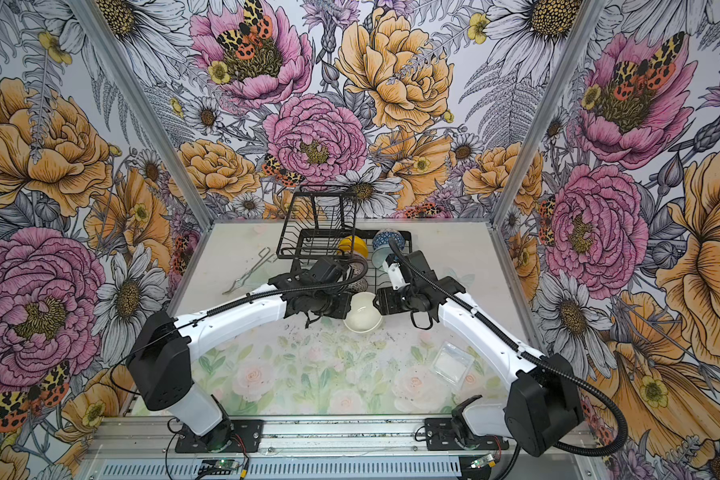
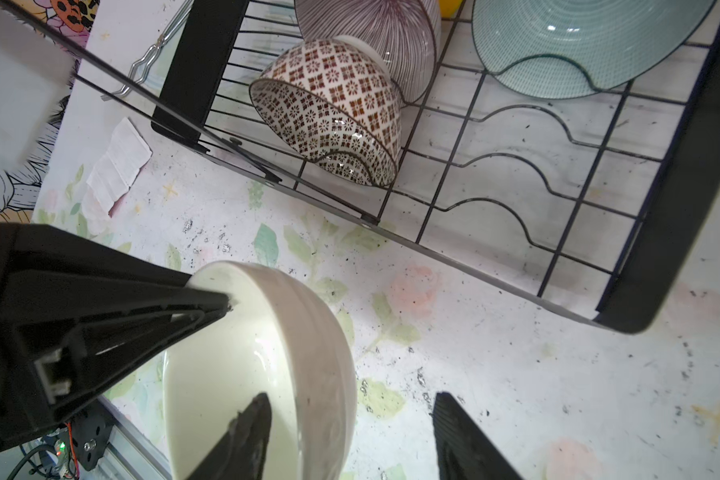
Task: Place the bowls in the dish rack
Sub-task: 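Bring the right gripper to the cream bowl rim held by the left gripper, then grasp the cream bowl with the right gripper while the left gripper releases and withdraws, then carry the cream bowl with the right gripper into the rack beside the teal bowl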
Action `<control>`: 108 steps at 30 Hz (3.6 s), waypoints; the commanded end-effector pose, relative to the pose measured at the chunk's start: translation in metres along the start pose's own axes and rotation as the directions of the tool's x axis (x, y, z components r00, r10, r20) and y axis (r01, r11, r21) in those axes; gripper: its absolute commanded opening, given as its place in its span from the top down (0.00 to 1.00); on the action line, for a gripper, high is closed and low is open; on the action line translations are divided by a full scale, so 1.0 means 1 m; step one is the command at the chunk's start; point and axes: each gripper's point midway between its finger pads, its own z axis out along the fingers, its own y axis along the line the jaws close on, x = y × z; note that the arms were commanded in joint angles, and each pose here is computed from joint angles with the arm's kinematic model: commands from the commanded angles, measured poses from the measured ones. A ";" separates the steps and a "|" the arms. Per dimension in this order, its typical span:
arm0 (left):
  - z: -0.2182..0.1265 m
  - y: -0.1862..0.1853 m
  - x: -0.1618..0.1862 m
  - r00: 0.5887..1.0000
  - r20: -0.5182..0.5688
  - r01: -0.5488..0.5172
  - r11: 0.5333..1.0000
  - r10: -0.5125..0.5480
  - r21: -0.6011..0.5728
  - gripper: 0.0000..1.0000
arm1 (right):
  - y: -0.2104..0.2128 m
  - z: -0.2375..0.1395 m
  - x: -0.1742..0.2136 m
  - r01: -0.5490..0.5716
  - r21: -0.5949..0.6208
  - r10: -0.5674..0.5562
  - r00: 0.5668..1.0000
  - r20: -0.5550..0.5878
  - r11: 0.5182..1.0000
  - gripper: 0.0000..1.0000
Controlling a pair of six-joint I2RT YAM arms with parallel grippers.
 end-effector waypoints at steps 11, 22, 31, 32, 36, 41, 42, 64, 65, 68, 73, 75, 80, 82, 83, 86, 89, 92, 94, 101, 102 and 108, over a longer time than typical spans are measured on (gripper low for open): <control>-0.018 -0.008 -0.028 0.995 0.097 -0.016 0.999 0.013 0.029 1.00 | 0.010 0.008 -0.008 0.012 -0.016 -0.012 1.000 -0.005 1.000 0.80; -0.022 -0.010 -0.030 0.994 0.108 -0.019 0.999 0.015 0.036 1.00 | 0.008 0.014 -0.003 0.012 -0.010 -0.012 1.000 -0.028 1.000 1.00; -0.029 -0.012 -0.033 0.992 0.125 -0.025 0.999 0.019 0.042 0.71 | 0.005 0.016 -0.002 0.017 0.002 -0.017 0.999 -0.032 1.000 1.00; -0.031 -0.012 -0.034 0.991 0.129 -0.026 0.999 0.020 0.043 0.69 | 0.005 0.016 -0.002 0.017 0.003 -0.016 0.999 -0.032 1.000 1.00; -0.032 -0.013 -0.034 0.991 0.131 -0.029 0.998 0.022 0.047 0.58 | 0.004 0.017 -0.001 0.016 0.009 -0.016 0.999 -0.033 1.000 1.00; -0.033 -0.013 -0.035 0.991 0.133 -0.030 0.998 0.023 0.048 0.49 | 0.002 0.017 0.000 0.017 0.019 -0.017 0.999 -0.033 1.000 1.00; -0.034 -0.013 -0.035 0.991 0.135 -0.030 0.998 0.024 0.048 0.47 | 0.001 0.017 0.000 0.017 0.022 -0.017 0.999 -0.034 1.000 1.00; -0.080 0.006 -0.036 0.978 0.204 -0.032 0.999 0.036 -0.021 0.01 | -0.015 0.015 0.005 0.036 0.091 -0.033 0.999 -0.026 0.995 1.00; -0.085 0.012 -0.036 0.977 0.210 -0.027 0.999 0.035 -0.041 0.01 | -0.016 0.013 0.004 0.038 0.095 -0.036 0.999 -0.021 0.995 1.00; -0.102 0.032 -0.032 0.974 0.224 -0.007 0.993 0.034 -0.119 0.01 | -0.021 0.009 0.002 0.039 0.111 -0.039 0.999 -0.004 0.993 1.00; -0.131 0.069 -0.023 0.964 0.266 0.065 0.982 -0.016 -0.178 0.01 | -0.034 -0.005 -0.009 0.037 0.162 -0.045 0.998 0.046 0.986 1.00; -0.142 0.086 -0.018 0.959 0.282 0.099 0.975 -0.041 -0.197 0.01 | -0.039 -0.013 -0.015 0.040 0.192 -0.056 0.996 0.075 0.980 1.00; -0.161 0.134 -0.006 0.937 0.325 0.210 0.948 -0.126 -0.241 0.01 | -0.060 -0.036 -0.033 0.067 0.345 -0.125 0.981 0.148 0.936 1.00; -0.163 0.152 -0.002 0.928 0.333 0.258 0.931 -0.165 -0.259 0.01 | -0.068 -0.048 -0.044 0.080 0.413 -0.168 0.969 0.182 0.907 1.00; -0.162 0.158 0.000 0.926 0.333 0.271 0.925 -0.176 -0.267 0.01 | -0.070 -0.052 -0.048 0.088 0.433 -0.189 0.962 0.196 0.897 1.00; -0.153 0.177 0.008 0.926 0.313 0.309 0.902 -0.213 -0.302 0.01 | -0.069 -0.062 -0.060 0.127 0.460 -0.257 0.938 0.234 0.879 1.00; -0.142 0.195 0.011 0.920 0.304 0.342 0.885 -0.247 -0.315 0.01 | -0.070 -0.069 -0.073 0.154 0.501 -0.324 0.906 0.273 0.851 1.00; -0.130 0.209 0.011 0.908 0.305 0.377 0.875 -0.286 -0.302 0.01 | -0.072 -0.072 -0.089 0.175 0.544 -0.393 0.864 0.314 0.820 1.00; -0.123 0.213 0.009 0.905 0.304 0.385 0.876 -0.297 -0.291 0.01 | -0.068 -0.072 -0.098 0.229 0.567 -0.476 0.813 0.335 0.791 1.00; -0.108 0.216 0.003 0.911 0.280 0.381 0.879 -0.304 -0.287 0.01 | -0.072 -0.076 -0.119 0.239 0.695 -0.647 0.641 0.412 0.679 1.00; -0.106 0.217 0.003 0.912 0.275 0.379 0.880 -0.303 -0.287 0.01 | -0.075 -0.074 -0.122 0.230 0.715 -0.657 0.639 0.401 0.660 1.00; -0.096 0.221 0.002 0.916 0.249 0.381 0.878 -0.315 -0.289 0.01 | -0.088 -0.057 -0.139 0.194 0.781 -0.700 0.603 0.382 0.594 1.00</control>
